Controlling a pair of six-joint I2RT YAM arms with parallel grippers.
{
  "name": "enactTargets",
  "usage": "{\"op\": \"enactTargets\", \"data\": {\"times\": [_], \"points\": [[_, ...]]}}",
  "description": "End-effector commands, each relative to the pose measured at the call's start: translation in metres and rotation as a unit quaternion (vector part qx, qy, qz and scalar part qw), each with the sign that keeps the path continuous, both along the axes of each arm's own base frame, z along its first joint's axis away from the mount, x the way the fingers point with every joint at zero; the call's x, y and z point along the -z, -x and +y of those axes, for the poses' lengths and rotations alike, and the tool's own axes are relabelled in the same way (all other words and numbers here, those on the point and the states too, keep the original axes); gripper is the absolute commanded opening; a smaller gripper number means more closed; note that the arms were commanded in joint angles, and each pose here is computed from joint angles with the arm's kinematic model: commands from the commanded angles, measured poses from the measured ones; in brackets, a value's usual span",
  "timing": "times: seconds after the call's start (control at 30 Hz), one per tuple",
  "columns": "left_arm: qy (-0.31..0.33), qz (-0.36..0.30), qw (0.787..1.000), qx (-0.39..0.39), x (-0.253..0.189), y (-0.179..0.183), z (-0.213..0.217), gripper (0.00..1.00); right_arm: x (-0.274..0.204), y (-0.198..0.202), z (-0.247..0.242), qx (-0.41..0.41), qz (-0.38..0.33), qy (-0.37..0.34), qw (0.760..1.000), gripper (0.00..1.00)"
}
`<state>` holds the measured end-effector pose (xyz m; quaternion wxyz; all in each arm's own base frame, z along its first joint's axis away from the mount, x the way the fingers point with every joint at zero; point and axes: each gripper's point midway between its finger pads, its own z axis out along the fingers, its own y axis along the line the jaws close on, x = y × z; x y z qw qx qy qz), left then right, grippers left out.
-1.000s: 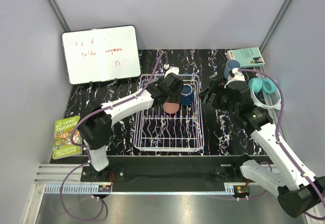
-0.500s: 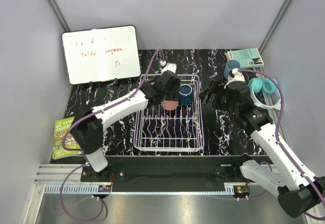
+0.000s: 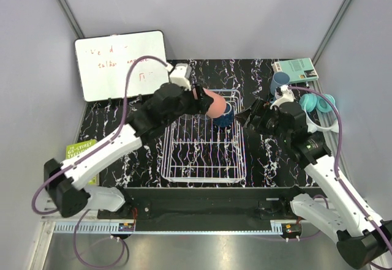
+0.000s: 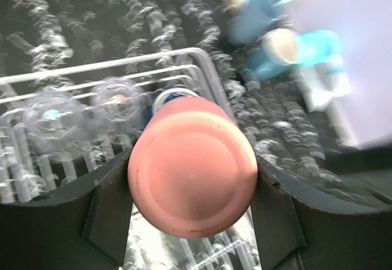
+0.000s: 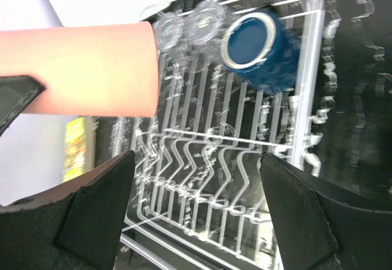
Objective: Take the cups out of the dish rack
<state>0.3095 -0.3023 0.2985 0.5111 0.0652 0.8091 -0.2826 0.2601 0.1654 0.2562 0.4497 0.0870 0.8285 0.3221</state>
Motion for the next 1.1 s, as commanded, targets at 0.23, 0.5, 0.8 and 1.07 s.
{"op": "enactTargets", "data": {"times": [0.23,0.5,0.8,1.07], "points": [[0.303,-0.080,0.940,0.133,-0.083,0.042,-0.005,0.00,-0.057,0.026,0.039,-0.112,-0.091,-0.128,0.981,0.88],[0.335,-0.060,0.924,0.171,-0.081,0.053,-0.015,0.00,-0.076,0.033,0.044,-0.136,-0.127,-0.156,0.970,0.86],[0.370,-0.022,0.901,0.225,-0.072,0.067,-0.028,0.00,-0.081,0.025,0.056,-0.158,-0.146,-0.179,0.960,0.83],[0.362,-0.010,0.905,0.223,-0.062,0.067,-0.029,0.00,-0.087,0.024,0.052,-0.148,-0.162,-0.172,0.960,0.82]]}}
